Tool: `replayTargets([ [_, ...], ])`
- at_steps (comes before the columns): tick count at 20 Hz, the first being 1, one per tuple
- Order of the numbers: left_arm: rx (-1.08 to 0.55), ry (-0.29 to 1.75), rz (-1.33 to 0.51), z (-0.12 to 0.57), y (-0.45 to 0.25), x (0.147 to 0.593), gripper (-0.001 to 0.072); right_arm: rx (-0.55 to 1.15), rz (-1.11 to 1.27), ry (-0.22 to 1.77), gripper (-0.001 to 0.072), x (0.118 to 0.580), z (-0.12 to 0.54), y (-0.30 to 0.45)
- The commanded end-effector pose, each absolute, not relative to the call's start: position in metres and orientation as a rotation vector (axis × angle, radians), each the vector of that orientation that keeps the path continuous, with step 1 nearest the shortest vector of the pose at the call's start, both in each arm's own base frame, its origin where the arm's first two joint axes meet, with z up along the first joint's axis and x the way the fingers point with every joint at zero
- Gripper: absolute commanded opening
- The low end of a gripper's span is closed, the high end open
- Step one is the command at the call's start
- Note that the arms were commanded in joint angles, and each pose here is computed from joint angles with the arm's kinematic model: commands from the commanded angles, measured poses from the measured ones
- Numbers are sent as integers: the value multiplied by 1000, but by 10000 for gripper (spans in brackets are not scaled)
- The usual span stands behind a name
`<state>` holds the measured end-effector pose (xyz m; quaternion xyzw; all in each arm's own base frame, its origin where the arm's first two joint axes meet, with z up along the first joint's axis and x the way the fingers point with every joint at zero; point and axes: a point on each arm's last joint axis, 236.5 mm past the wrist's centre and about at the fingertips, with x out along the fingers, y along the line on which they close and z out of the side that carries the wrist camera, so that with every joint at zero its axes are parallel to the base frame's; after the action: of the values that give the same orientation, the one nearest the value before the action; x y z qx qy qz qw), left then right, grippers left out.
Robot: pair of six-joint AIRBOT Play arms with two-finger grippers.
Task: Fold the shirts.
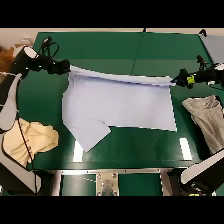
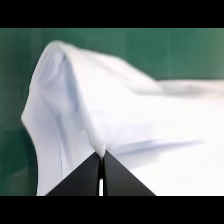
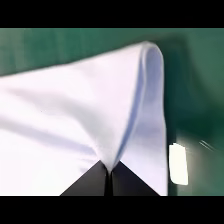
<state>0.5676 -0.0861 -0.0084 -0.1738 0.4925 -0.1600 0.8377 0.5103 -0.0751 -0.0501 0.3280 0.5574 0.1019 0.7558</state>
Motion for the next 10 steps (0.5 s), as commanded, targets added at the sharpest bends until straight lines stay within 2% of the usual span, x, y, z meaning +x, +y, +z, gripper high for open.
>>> replayTargets([
  [1, -336, 1216, -360, -42, -88, 536, 25, 659, 194, 1333, 12, 484, -68, -83],
  [5, -348, 1308, -350, -73, -89, 520, 25, 687, 187, 1380, 12, 470, -88, -77],
  [10, -364, 1324, -347, -75, -90, 518, 25, 696, 179, 1394, 13, 464, -101, -73],
])
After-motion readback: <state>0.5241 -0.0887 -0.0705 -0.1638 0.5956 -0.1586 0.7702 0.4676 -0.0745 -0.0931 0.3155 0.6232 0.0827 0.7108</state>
